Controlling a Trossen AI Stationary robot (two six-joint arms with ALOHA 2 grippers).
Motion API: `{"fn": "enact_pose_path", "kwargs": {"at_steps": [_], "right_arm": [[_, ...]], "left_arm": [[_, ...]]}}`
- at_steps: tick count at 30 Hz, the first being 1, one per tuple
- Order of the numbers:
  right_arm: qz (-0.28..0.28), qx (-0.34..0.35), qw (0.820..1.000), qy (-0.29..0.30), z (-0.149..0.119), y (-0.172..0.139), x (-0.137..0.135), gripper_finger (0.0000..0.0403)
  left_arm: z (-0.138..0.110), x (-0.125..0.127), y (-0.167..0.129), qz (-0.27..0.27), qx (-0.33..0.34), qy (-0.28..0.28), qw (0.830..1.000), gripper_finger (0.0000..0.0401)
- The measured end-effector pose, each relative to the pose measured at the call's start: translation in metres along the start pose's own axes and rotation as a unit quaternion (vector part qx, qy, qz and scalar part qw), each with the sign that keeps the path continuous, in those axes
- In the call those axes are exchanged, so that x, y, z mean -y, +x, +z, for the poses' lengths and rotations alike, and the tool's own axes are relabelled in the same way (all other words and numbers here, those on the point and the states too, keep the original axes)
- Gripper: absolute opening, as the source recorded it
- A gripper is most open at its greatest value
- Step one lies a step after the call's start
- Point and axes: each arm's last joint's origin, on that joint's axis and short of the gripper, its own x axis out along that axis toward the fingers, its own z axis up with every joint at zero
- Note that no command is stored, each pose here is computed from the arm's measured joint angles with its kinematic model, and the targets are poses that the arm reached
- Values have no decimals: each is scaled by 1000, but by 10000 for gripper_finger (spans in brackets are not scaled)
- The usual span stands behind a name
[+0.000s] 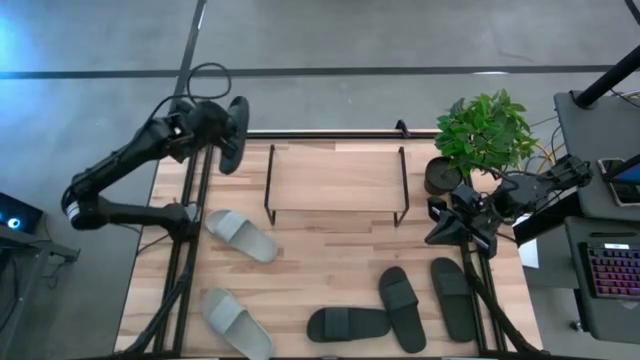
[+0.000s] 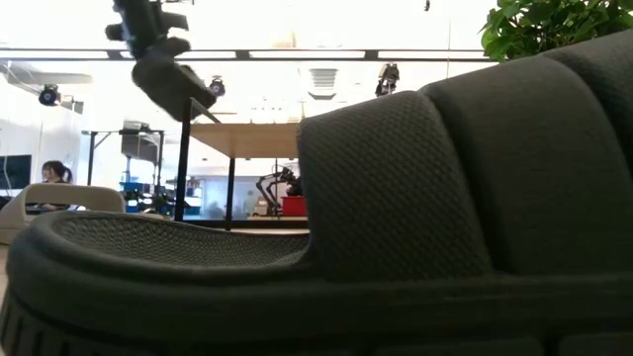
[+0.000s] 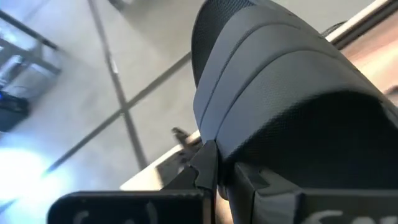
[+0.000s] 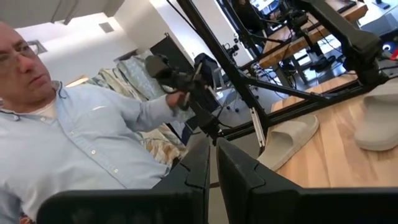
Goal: Pick and place slides into the shelf
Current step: Put the black slipper on the shelf
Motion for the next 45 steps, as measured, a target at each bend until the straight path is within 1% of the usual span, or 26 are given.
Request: {"fn": "enact_pose_path", "kwargs": {"at_steps": [4, 9, 13, 17, 23, 27, 31, 36, 39, 45], "right_arm": [[0, 0, 1000, 0, 0, 0, 0, 22], [0, 0, 1000, 6, 0, 0, 0, 22], [0, 0, 1000, 9, 0, 0, 0, 22], [1, 1, 1000, 7, 0, -1, 0, 22], [6, 6, 1000, 3, 2, -5, -2, 22], [17, -11, 1000, 0, 0, -5, -1, 22], [18, -29, 999, 1, -3, -5, -1, 22], [13, -35, 999, 1, -4, -5, 0, 22], [12, -37, 999, 1, -4, -5, 1, 22], [8, -42, 999, 2, -5, -5, 1, 22]], "left_arm": [[20, 22, -21, -44, 0, 12, 999, 0], [33, 58, -40, -63, -12, 33, 997, 0], [39, 92, -49, -83, -8, 49, 995, 0], [43, 120, -49, -77, -24, 57, 995, 0], [43, 159, -39, -34, -65, 83, 994, 0], [46, 188, -32, -27, -78, 107, 991, 0], [47, 211, -21, -19, -88, 122, 988, 0], [43, 224, -11, -13, -103, 137, 985, 0], [43, 224, -11, -15, -106, 137, 985, 0], [46, 217, -13, -4, -87, 150, 985, 0]]}}
